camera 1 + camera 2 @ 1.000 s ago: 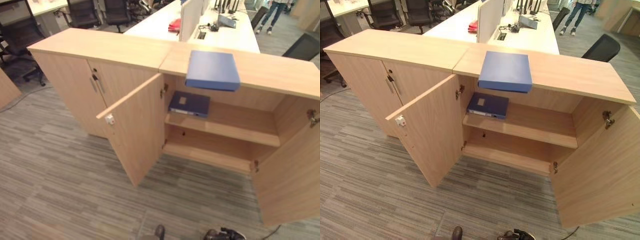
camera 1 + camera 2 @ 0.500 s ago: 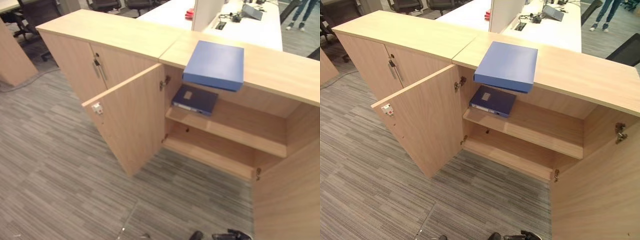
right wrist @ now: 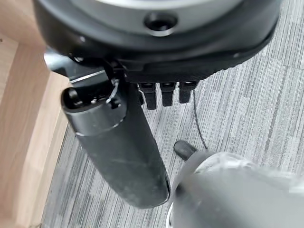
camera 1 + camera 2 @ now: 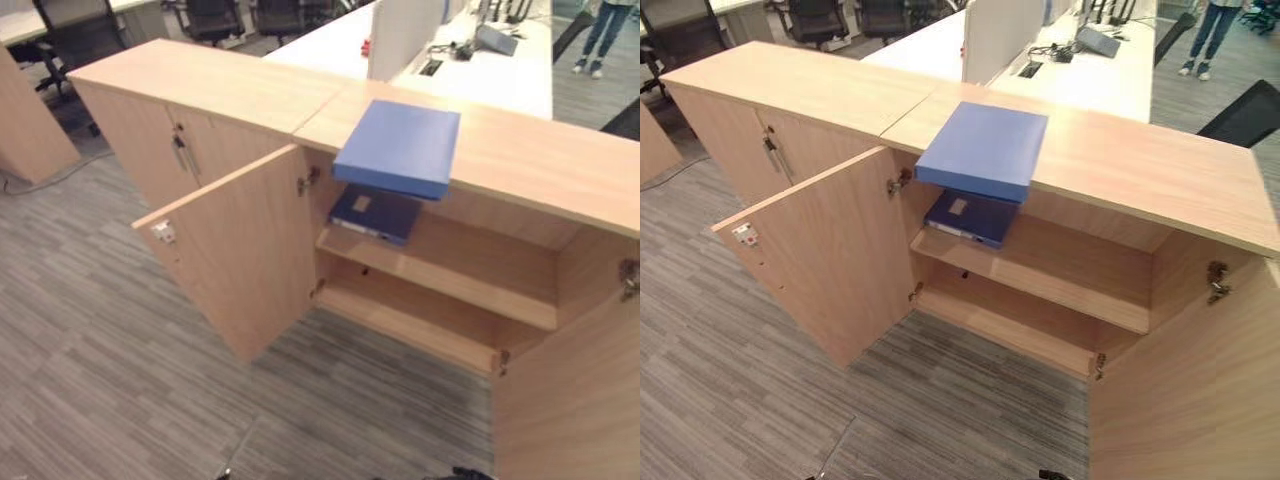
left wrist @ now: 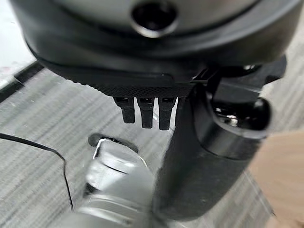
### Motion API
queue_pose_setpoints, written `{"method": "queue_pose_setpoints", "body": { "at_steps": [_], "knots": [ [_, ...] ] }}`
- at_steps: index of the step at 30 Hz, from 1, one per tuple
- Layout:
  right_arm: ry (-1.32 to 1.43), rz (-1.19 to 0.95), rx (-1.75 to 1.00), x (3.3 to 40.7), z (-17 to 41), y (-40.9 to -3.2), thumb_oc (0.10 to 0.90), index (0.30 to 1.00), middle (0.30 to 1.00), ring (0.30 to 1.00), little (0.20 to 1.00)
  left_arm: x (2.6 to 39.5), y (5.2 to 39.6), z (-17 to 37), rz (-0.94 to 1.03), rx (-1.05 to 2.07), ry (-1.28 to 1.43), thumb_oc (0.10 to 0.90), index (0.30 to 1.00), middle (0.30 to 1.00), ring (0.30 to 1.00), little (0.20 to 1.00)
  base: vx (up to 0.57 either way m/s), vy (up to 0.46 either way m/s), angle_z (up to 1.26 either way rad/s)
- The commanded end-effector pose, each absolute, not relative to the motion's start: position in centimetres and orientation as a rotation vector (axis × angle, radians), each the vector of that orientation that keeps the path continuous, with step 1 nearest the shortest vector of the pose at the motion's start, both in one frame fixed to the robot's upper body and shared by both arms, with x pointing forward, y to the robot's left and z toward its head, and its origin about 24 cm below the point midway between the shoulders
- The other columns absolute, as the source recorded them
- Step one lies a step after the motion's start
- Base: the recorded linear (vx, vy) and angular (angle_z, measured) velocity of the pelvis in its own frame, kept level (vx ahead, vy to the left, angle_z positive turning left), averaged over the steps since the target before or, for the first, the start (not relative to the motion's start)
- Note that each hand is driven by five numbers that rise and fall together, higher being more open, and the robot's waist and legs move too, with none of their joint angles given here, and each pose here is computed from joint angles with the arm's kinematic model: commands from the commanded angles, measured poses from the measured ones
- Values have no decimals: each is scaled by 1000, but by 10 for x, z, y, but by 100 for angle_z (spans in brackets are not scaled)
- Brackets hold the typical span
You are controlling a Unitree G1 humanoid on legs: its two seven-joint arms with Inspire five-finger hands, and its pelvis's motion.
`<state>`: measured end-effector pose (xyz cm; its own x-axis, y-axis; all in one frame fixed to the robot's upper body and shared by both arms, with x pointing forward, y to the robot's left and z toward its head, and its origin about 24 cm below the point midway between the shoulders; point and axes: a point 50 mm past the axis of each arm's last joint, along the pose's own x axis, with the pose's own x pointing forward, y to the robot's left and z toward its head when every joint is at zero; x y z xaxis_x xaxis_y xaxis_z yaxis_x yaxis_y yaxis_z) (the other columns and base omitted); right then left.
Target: Put the empty folder in the office cabinet
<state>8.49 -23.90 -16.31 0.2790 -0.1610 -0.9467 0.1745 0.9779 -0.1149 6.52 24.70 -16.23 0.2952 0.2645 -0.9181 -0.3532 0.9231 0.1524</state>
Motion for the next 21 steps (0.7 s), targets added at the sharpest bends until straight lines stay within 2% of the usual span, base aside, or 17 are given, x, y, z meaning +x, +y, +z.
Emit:
{"method": "queue_pose_setpoints", "body": {
  "at_steps": [1, 7, 9, 13, 16, 21],
  "knots": [
    [1215, -220, -73, 99, -155, -255, 800, 900, 900, 900, 900, 85, 252, -154, 400, -71, 1094, 800, 900, 900, 900, 900, 135, -19, -21],
    [1174, -191, -112, 118, -151, -253, 800, 900, 900, 900, 900, 105, 248, -145, 339, -74, 993, 800, 900, 900, 900, 900, 94, 40, -62],
    [1172, -171, -125, 119, -151, -251, 800, 900, 900, 900, 900, 114, 238, -140, 263, -80, 942, 800, 900, 900, 900, 900, 174, 105, -81],
    [1187, -178, -126, 114, -152, -254, 800, 900, 900, 900, 900, 122, 230, -132, 166, -54, 890, 800, 900, 900, 900, 900, 146, 119, -88],
    [1236, -146, -182, 106, -153, -258, 800, 900, 900, 900, 900, 132, 229, -118, 8, 45, 833, 800, 900, 900, 900, 900, 196, 191, -49],
    [1260, -134, -186, 101, -155, -255, 800, 900, 900, 900, 900, 130, 227, -114, -35, 52, 820, 800, 900, 900, 900, 900, 125, 181, -32]
  ]
}}
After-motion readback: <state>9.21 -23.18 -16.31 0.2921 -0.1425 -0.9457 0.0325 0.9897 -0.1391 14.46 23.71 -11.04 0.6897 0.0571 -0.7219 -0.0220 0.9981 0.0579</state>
